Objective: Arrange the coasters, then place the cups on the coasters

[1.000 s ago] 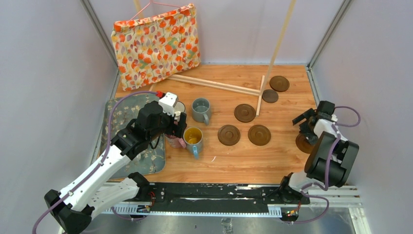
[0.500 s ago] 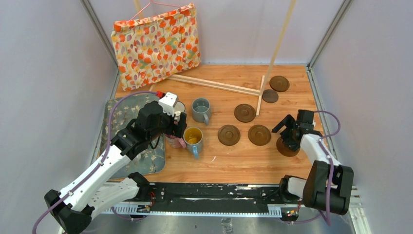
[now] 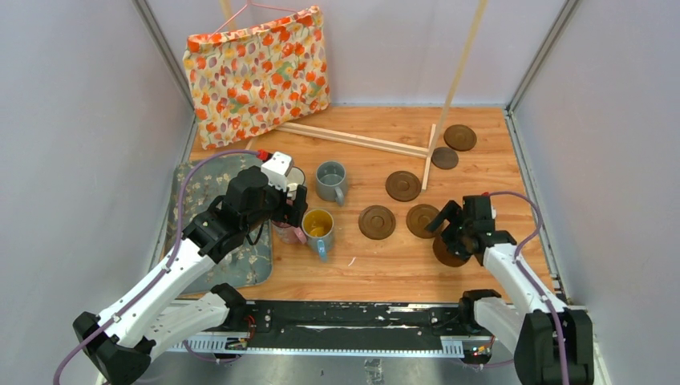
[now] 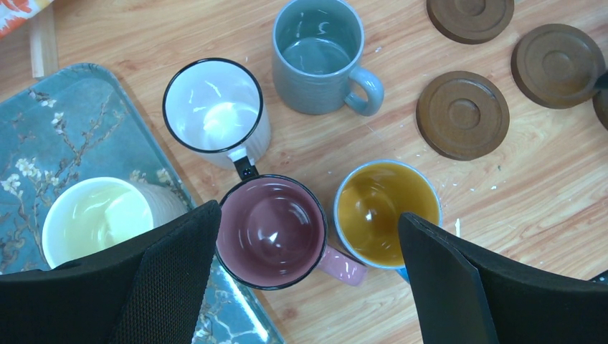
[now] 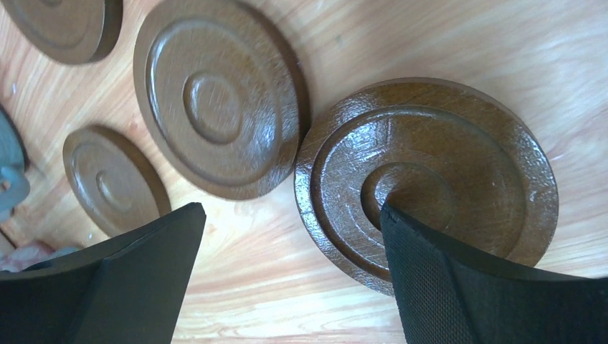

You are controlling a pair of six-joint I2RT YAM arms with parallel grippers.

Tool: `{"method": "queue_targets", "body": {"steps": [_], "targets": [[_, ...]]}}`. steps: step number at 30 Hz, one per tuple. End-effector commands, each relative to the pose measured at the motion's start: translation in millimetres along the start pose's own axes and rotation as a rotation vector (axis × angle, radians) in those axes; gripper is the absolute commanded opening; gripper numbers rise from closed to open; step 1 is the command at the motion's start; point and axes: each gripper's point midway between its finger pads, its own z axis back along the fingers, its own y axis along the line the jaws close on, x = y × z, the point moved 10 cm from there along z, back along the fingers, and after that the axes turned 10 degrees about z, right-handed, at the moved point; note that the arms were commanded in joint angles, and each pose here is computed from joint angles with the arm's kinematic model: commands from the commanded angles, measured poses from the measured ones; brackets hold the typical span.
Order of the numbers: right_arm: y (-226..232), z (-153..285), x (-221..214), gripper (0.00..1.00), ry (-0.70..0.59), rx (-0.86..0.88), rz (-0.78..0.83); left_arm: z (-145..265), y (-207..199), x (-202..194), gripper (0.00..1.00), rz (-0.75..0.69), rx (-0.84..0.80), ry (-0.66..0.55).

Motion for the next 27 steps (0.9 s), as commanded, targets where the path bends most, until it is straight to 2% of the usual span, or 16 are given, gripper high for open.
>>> {"method": "queue_targets", "body": {"steps": [1,13,27], "targets": [[-13,4,-52,0.98,0.215,-0.114,-0.023,0,-1,2,1.00,0.006,-0.012,-0.006],[22,17,-98,0.98,0.309,-0.076,0.139,1,0,2,1.00,0.007,-0.009,-0.009],[94,21,-126,0.98,0.304,0.026,0.408,5,1,4,1.00,0.009,-0.002,-0.027]]}}
